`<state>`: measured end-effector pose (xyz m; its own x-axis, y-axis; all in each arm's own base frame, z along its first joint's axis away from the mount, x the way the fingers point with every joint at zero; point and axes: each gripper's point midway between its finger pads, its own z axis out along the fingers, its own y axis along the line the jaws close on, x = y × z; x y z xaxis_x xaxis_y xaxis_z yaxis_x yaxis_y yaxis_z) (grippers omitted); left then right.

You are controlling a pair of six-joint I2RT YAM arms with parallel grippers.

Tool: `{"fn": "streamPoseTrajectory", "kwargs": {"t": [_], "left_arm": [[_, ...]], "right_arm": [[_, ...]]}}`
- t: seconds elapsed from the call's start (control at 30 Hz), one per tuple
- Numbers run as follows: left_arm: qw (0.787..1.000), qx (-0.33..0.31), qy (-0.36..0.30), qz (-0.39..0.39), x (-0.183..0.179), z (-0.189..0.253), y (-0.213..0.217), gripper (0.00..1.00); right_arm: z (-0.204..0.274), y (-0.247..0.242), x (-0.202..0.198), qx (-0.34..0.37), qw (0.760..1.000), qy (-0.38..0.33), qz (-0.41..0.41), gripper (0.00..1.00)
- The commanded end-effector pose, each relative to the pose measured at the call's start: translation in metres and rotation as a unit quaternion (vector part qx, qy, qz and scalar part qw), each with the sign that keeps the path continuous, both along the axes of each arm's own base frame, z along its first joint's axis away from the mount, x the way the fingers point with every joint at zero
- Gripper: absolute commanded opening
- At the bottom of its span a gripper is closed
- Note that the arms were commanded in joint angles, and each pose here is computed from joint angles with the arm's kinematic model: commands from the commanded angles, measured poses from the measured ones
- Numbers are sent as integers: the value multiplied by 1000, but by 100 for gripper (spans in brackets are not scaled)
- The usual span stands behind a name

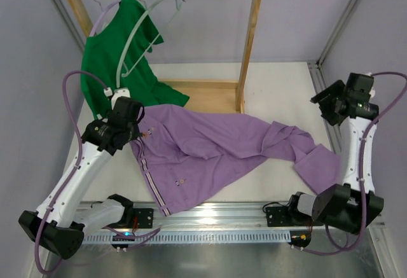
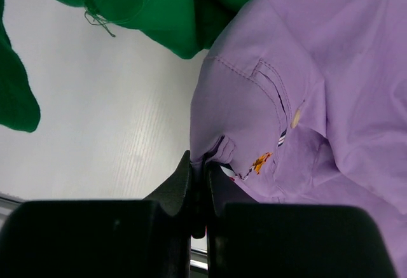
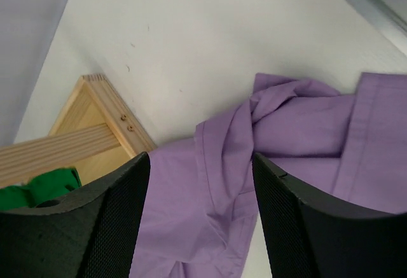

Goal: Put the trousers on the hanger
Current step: Fold the trousers

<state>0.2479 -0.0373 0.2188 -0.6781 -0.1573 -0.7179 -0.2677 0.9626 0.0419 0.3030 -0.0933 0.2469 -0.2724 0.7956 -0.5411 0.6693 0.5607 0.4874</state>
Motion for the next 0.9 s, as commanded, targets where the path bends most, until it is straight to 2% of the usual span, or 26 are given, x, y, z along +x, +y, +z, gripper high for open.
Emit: {"fn": "streamPoseTrajectory", "kwargs": {"t": [0.0, 0.07, 0.2, 0.3, 0.57, 0.67, 0.7, 0.8, 0.87], "left_arm": [[999, -31, -28, -16, 7, 10, -10, 0], [999, -34, -24, -19, 5, 8, -12, 0], [999, -42, -25, -23, 5, 7, -14, 0], [998, -50, -27, -28, 5, 9, -17, 0], [998, -54, -21, -33, 2, 9, -19, 0], [998, -53, -20, -31, 1, 8, -18, 0], [998, -54, -21, -30, 1, 8, -18, 1], [998, -53, -22, -28, 2, 8, -18, 0], [998, -52, -19, -27, 3, 7, -18, 0]], "right_arm": [[-39, 24, 45, 6, 996, 28, 88, 69], [-61, 37, 60, -3, 990, 56, 129, 70], [-119, 53, 93, -3, 967, 162, 195, 71], [-138, 69, 109, -6, 958, 182, 223, 72], [-193, 91, 97, -7, 937, 251, 243, 72], [-196, 90, 96, -6, 936, 256, 241, 66], [-192, 90, 99, -7, 938, 251, 241, 56], [-184, 93, 101, 2, 939, 245, 240, 44], [-184, 97, 96, 15, 938, 250, 241, 44]]}}
